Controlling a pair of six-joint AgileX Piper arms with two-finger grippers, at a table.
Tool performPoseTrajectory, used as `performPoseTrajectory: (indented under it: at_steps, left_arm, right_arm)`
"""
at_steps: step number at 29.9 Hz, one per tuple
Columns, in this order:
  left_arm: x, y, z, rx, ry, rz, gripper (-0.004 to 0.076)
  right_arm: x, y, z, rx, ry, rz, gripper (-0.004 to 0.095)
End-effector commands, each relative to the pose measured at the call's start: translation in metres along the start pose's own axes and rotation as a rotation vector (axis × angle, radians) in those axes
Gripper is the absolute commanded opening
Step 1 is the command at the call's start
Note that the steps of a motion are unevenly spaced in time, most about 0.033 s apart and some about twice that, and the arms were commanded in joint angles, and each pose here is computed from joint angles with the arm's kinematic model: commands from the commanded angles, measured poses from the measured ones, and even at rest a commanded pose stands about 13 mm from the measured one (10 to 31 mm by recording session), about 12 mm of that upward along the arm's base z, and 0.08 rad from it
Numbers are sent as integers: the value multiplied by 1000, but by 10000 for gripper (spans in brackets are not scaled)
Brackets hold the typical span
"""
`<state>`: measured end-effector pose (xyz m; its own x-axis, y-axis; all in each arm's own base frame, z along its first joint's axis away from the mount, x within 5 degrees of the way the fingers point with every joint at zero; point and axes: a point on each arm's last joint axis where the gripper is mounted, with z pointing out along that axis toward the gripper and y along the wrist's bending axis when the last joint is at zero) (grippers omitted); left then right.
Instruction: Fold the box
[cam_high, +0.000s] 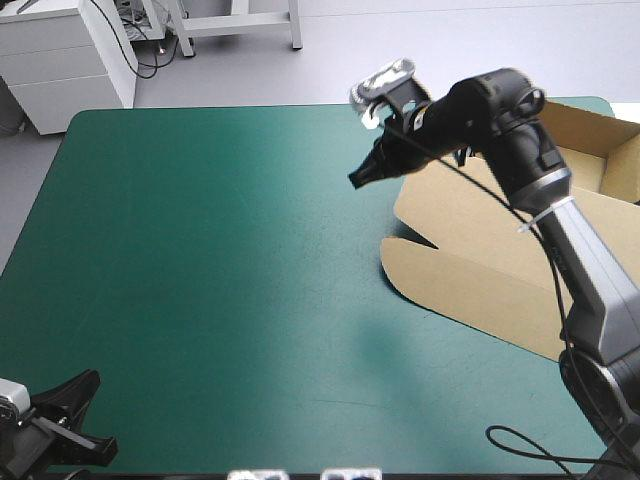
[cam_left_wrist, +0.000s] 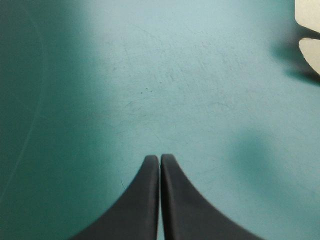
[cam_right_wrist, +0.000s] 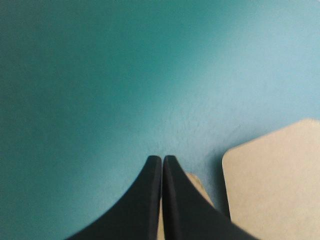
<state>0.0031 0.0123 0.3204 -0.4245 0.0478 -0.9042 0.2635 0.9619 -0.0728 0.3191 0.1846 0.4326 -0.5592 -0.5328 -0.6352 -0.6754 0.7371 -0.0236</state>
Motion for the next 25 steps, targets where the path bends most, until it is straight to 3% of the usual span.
performPoseTrajectory:
  at_steps: [1,11,18,25]
  left_arm:
    - [-13,-2,-2,20,-80,-3,-8]
    - [-13,-2,-2,19,-78,-3,-8]
    - [-12,-1,-2,15,-73,-1,-8]
    - [-15,-3,-1,23,-115,66,-8]
  right_arm:
    - [13,7,-12,100,-16,-42,-4]
    - [82,20,-11,119,-144,11,-4]
    - [131,27,-60,217,-360,81,-4]
    - [188,38,-102,292,-472,35,-4]
